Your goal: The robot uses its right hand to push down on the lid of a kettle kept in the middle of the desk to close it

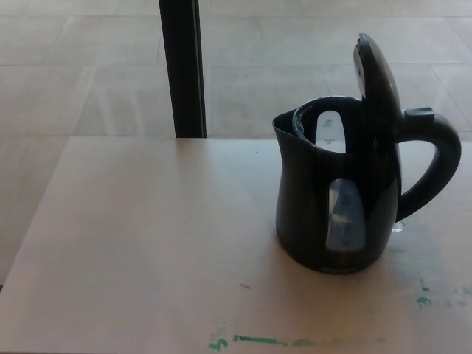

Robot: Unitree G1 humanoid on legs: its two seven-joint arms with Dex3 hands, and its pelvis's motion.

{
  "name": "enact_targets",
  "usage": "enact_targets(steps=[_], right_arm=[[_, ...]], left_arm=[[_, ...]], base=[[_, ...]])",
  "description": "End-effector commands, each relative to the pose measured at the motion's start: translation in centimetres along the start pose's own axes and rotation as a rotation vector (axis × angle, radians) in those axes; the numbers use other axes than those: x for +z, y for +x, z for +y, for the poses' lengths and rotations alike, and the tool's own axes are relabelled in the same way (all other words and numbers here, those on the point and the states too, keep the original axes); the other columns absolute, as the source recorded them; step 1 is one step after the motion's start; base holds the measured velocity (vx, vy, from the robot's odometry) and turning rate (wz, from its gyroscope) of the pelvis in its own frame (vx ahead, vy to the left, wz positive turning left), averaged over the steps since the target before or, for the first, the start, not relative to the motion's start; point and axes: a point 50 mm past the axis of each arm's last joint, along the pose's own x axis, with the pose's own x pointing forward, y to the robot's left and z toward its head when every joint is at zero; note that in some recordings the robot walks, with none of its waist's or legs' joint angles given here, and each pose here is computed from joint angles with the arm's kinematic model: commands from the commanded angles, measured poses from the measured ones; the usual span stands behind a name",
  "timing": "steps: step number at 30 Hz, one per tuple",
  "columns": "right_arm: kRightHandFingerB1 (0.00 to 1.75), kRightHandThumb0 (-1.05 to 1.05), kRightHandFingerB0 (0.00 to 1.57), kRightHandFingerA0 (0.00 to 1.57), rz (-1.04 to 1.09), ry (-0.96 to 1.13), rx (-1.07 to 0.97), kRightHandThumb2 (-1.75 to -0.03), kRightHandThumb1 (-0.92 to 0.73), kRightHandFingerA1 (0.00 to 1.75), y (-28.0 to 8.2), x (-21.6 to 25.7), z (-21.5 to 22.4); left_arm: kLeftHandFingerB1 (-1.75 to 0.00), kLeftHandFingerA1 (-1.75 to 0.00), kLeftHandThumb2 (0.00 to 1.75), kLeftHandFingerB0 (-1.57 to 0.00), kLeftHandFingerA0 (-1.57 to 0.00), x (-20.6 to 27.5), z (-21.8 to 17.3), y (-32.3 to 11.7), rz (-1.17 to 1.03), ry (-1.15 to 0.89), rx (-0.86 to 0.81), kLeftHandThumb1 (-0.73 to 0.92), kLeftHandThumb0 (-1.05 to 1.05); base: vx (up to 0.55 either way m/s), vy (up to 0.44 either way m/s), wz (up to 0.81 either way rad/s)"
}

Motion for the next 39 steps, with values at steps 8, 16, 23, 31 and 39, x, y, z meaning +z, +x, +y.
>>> enact_targets(steps=[8, 16, 23, 31, 39], right_arm=[[0.4, -0.85, 0.37, 0.49, 0.061, -0.199, 0.155, -0.75, -0.92, 0.48, 1.8, -1.5, 3.5], [0.39, -0.85, 0.4, 0.48, 0.07, -0.213, 0.16, -0.7, -0.92, 0.45, 4.2, -1.0, 4.3], [0.5, -0.84, 0.36, 0.52, 0.031, -0.333, 0.131, -1.18, -0.79, 0.6, 6.0, 0.7, 4.5], [0.38, -0.86, 0.45, 0.54, 0.005, -0.34, 0.218, -0.69, -0.92, 0.49, 6.3, 1.3, 6.7], [0.36, -0.8, 0.45, 0.52, 0.035, -0.445, 0.341, -0.68, -0.92, 0.49, 4.7, -1.8, 9.6]], left_arm=[[-0.4, -0.46, 0.74, -0.39, -0.45, 0.5, 0.9, -0.2, -0.012, 0.004, 0.025, 0.92, -0.84], [-0.41, -0.48, 0.73, -0.38, -0.45, -0.2, 1.2, -0.5, 0.003, 0.01, 0.02, 0.92, -0.87], [-0.41, -0.48, 0.71, -0.38, -0.42, -0.6, 1.5, -0.6, 0.013, -0.003, 0.019, 0.92, -0.91], [-0.52, -0.57, 1.13, -0.32, -0.39, -0.5, 1.4, -0.6, 0.008, 0.016, 0.02, 0.75, -0.83], [-0.41, -0.51, 0.73, -0.38, -0.44, -0.4, 1.4, -0.5, 0.006, 0.004, 0.027, 0.92, -0.87]], base=[[0.0, 0.0, 0.0], [0.0, 0.0, 0.0], [0.0, 0.0, 0.0], [0.0, 0.0, 0.0], [0.0, 0.0, 0.0]])
